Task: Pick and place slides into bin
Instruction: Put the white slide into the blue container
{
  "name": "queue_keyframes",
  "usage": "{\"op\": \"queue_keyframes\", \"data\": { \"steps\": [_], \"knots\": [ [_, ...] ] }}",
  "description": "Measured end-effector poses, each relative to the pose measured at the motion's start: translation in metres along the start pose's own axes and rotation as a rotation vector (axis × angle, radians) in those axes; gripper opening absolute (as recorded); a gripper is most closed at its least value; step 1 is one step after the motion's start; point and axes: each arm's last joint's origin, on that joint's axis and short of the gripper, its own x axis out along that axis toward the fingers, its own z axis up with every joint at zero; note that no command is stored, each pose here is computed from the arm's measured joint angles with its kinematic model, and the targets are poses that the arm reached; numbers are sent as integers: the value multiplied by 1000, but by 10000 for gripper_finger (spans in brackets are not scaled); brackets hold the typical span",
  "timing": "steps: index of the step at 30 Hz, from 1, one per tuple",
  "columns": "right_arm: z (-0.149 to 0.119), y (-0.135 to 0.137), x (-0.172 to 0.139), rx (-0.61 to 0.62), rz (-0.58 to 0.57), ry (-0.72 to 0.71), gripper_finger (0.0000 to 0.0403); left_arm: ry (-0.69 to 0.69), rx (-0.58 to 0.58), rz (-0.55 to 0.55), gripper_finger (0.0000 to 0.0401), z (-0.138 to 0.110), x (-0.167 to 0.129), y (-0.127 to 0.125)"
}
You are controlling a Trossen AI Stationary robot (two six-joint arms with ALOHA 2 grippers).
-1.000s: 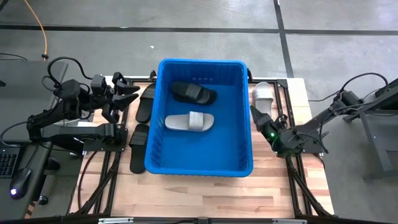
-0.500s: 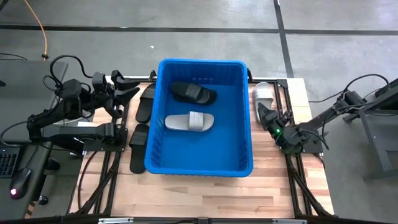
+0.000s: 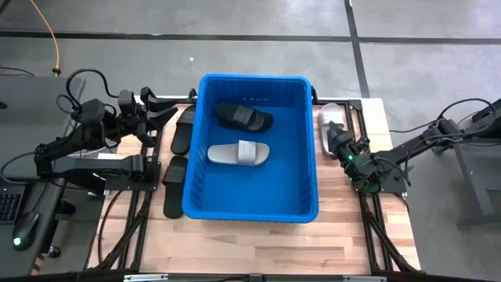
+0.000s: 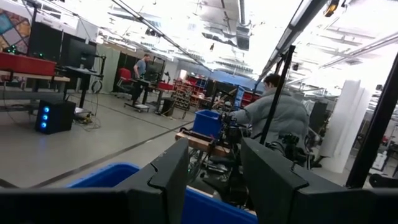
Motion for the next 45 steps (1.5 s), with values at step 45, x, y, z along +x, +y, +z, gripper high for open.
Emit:
{"op": "queue_keyframes", "data": {
  "steps": [45],
  "knots": [
    [37, -87, 64, -26, -510, -241, 329, -14, -46, 42, 138, 0, 1, 1]
  ]
}}
